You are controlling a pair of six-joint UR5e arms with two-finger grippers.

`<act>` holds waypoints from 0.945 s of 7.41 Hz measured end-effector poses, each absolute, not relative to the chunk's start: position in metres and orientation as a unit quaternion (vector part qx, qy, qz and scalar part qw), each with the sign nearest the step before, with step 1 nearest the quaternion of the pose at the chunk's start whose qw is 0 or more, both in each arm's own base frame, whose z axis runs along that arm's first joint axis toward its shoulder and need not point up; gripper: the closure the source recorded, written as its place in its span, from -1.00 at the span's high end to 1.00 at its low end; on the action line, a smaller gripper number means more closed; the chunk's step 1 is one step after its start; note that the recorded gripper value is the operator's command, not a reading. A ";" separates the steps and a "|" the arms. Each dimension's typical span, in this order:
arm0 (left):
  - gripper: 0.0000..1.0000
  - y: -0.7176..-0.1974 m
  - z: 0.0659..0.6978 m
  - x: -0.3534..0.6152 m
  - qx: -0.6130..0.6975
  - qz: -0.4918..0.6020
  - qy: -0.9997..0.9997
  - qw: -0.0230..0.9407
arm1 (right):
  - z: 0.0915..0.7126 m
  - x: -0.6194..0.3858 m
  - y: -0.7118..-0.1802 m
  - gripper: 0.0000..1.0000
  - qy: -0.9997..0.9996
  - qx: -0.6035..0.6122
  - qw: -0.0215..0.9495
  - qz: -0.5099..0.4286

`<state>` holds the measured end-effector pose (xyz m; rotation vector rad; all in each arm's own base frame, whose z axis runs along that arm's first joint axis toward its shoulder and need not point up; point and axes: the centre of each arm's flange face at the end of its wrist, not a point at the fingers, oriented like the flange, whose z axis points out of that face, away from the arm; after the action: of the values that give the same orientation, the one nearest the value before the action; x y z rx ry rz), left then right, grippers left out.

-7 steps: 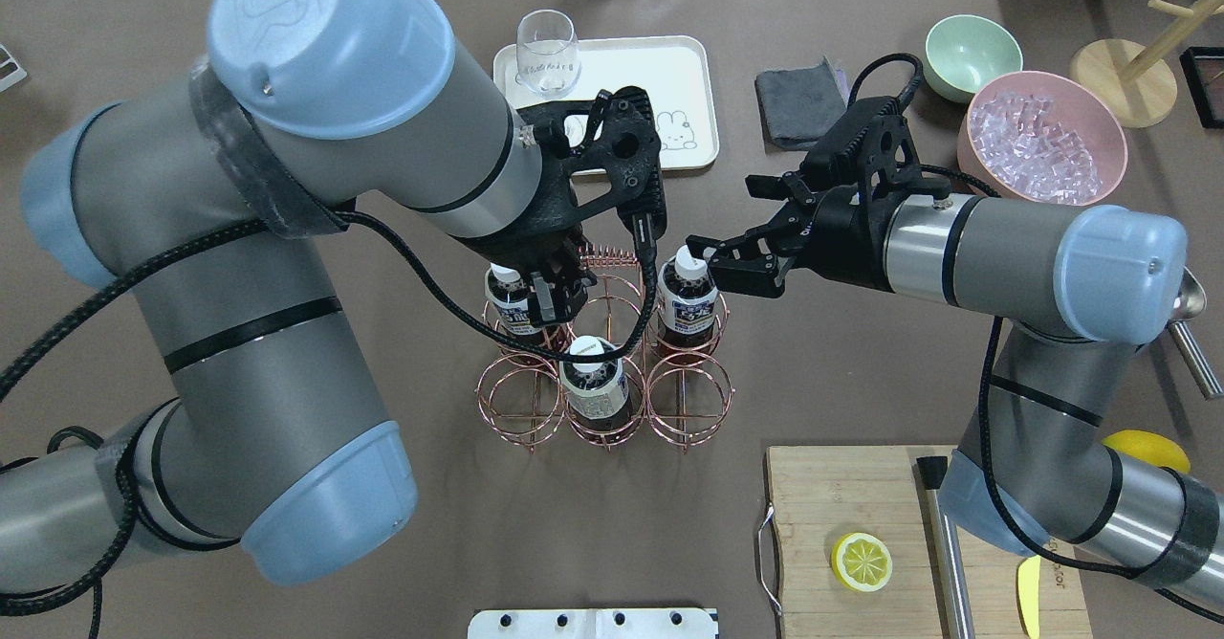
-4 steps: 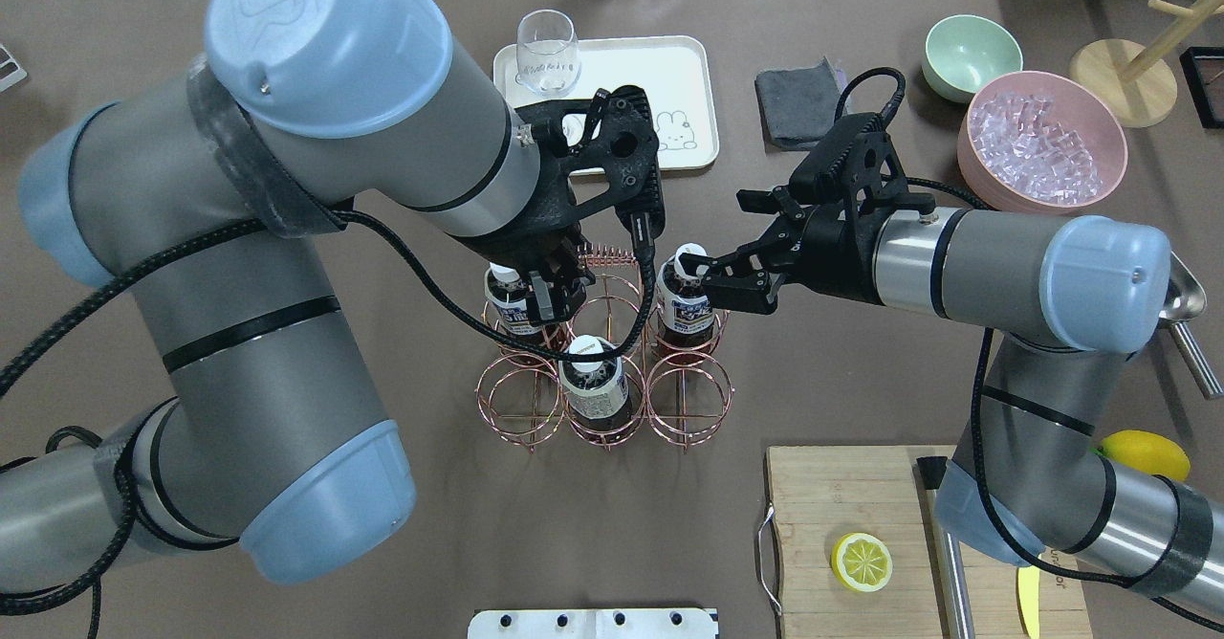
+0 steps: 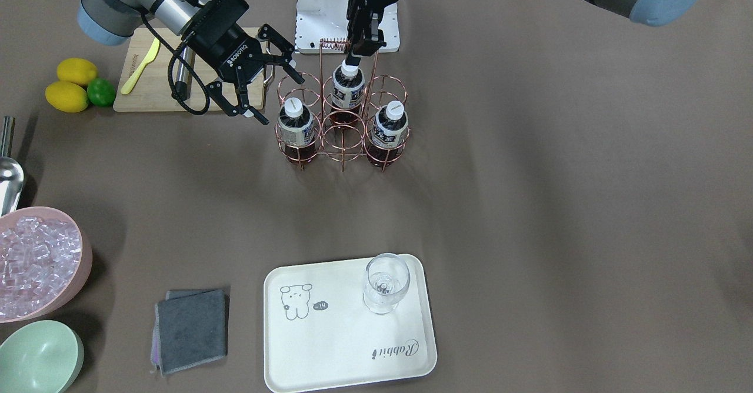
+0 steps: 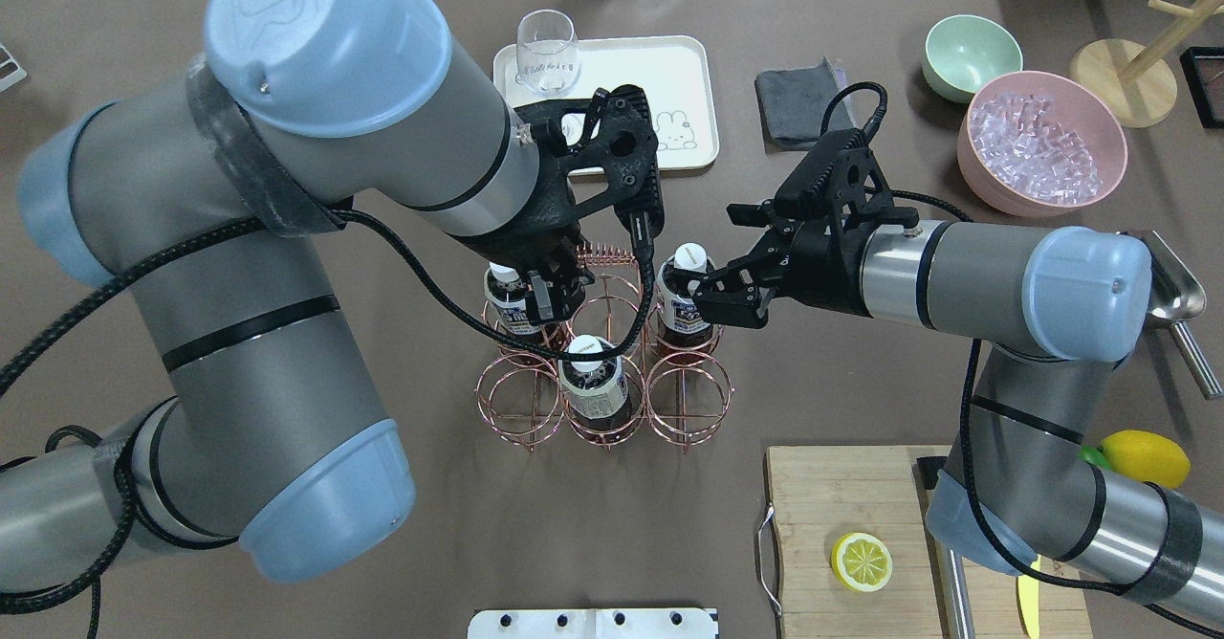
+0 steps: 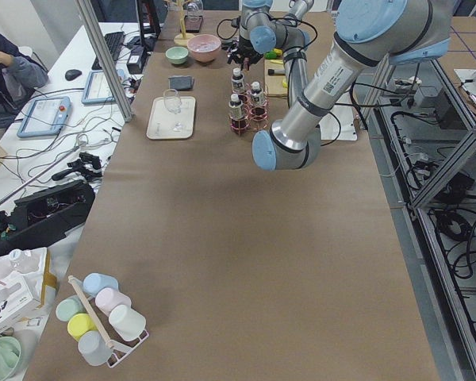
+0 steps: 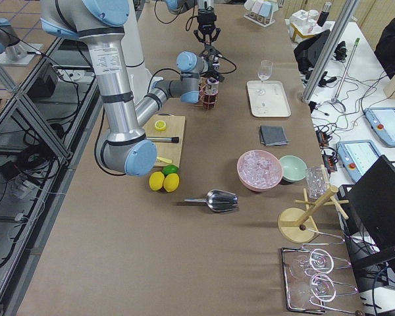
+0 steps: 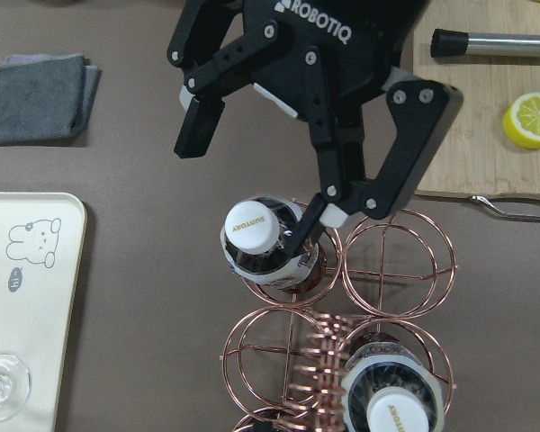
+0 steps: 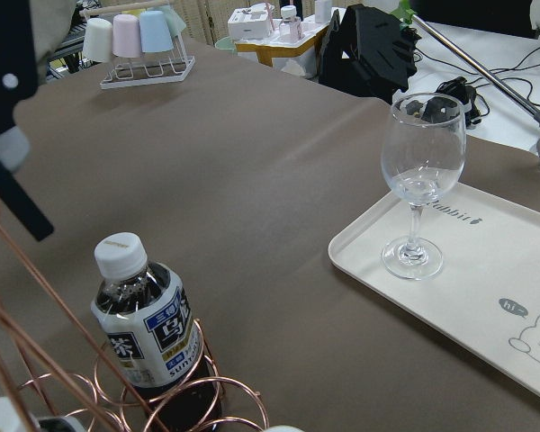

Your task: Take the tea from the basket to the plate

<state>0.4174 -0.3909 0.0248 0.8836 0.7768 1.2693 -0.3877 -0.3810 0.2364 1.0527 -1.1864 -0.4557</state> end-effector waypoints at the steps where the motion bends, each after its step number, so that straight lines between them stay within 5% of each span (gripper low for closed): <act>1: -1.00 -0.391 0.025 0.417 0.388 0.558 0.342 0.649 | 0.237 -0.390 -0.382 1.00 -0.525 0.469 0.679 -0.206; 7: -1.00 -0.391 0.025 0.417 0.388 0.559 0.342 0.648 | 0.237 -0.407 -0.380 1.00 -0.525 0.464 0.681 -0.216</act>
<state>0.4173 -0.3911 0.0251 0.8816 0.7778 1.2711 -0.4074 -0.3799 0.2367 1.0411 -1.1773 -0.4842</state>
